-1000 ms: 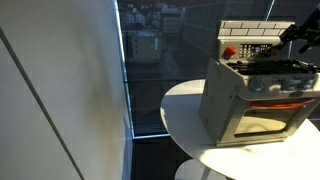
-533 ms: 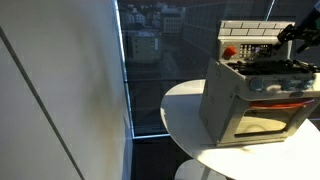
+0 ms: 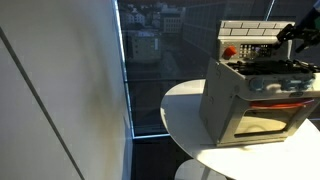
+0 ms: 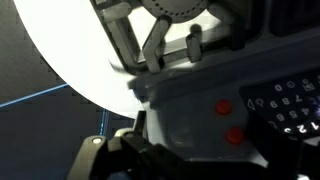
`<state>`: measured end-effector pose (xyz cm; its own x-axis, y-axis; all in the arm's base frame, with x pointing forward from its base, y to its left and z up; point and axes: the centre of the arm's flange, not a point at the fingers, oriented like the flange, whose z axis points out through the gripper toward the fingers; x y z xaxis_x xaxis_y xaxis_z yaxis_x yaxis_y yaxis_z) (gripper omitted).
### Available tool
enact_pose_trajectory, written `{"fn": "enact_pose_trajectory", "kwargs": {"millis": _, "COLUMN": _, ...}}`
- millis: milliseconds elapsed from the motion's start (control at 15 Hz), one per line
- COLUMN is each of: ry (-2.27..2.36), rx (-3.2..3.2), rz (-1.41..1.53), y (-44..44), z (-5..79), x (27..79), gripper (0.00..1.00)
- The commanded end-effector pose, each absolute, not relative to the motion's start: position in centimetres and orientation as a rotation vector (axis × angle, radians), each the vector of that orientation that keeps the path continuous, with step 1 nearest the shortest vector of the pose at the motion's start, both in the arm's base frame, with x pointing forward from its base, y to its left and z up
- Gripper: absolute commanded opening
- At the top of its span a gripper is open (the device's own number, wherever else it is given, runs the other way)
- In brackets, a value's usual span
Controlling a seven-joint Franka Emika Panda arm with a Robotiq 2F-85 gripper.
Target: Press a button on the stove
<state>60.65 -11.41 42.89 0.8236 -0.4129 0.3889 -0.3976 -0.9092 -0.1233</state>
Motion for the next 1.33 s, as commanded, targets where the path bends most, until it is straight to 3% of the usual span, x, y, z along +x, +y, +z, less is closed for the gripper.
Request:
{"fn": "enact_pose_trajectory", "kwargs": {"millis": 0, "ry": 0.691, "rx": -2.971, "rz": -0.669, "y": -11.6, "z": 43.2, "x": 62.1, "gripper": 1.00}}
{"fn": "enact_pose_trajectory", "kwargs": {"millis": 1267, "ry": 0.658, "rx": -2.963, "rz": -0.646, "y": -11.3, "z": 43.5, "x": 61.1, "gripper": 1.00}}
